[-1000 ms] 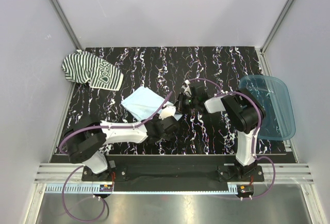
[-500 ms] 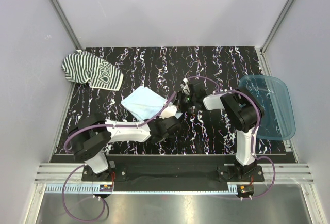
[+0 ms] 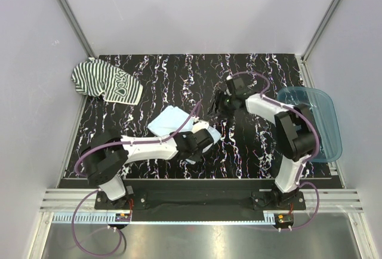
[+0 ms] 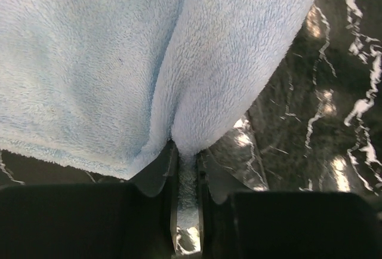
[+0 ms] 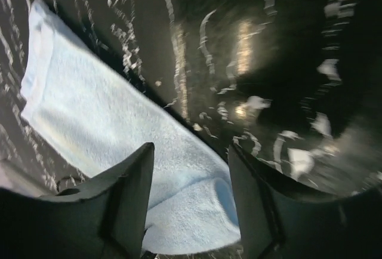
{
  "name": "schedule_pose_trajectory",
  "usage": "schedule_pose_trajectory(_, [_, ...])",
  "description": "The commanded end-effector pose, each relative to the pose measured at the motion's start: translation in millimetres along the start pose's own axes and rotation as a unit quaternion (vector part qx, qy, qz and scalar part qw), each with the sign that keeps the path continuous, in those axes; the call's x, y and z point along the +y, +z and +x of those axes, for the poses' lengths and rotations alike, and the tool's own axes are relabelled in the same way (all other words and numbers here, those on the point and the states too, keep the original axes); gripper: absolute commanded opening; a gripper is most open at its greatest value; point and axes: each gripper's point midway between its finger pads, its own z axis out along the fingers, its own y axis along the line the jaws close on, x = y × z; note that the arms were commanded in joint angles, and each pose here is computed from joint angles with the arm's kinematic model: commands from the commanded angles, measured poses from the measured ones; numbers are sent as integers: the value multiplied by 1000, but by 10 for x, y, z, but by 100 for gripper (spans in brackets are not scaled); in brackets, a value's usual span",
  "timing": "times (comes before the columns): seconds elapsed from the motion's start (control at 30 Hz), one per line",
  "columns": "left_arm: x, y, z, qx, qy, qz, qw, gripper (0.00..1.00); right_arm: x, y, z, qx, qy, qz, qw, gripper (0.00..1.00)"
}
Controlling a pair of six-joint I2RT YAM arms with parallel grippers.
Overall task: Roll the towels
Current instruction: Roll the towel
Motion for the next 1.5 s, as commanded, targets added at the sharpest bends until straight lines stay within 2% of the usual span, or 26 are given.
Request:
schedule_pose_trajectory(0.0, [-237,-51,160,58,-14,43,997,0,-120,-588,-410,-64,-16,93,993,62])
schedule_pose_trajectory(0.13, [-402,-87,140,71,-21,77,994,0,32,-1158,-650,-123,-24,111,986,71])
schedule_pose_trajectory(0.17, [-481,-113,124,74,-25,96,992,0,45,-1244,-646,-128,-24,113,985,75])
schedule_pose_trajectory(0.33, [-643,-207,36,86,-51,146,984,0,27,-1688,-456,-148,-4,123,981,79])
schedule_pose_trajectory(0.43, [-645,-225,30,104,-83,183,974,0,26,-1807,-251,-145,16,105,984,80])
schedule_pose_trajectory(0.5, [-726,-283,-10,114,-108,239,958,0,79,-1831,-118,-133,23,78,988,81])
schedule_pose_trajectory(0.53, [-608,-229,43,127,-137,240,952,0,73,-1863,-21,-130,28,69,989,81])
schedule_pose_trajectory(0.57, [-682,-300,-23,126,-146,282,940,0,95,-1872,19,-128,28,58,990,81])
schedule_pose_trajectory(0.63, [-593,-305,-45,131,-177,304,927,0,138,-1914,137,-121,27,33,992,81])
schedule_pose_trajectory(0.73, [-453,-270,-95,134,-201,301,922,0,186,-1944,280,-111,33,3,993,81])
schedule_pose_trajectory(0.87, [-347,-216,-70,160,-234,311,907,0,309,-1871,422,-95,47,-59,993,78])
schedule_pose_trajectory(1.1, [-147,-96,-51,189,-291,297,890,0,303,-1519,657,-67,67,-98,991,75])
schedule_pose_trajectory(1.3, [17,-77,-43,202,-361,312,855,0,458,-1180,776,-58,46,-129,989,78])
schedule_pose_trajectory(1.47, [52,-101,-87,201,-384,336,836,0,500,-911,786,-67,39,-150,986,78])
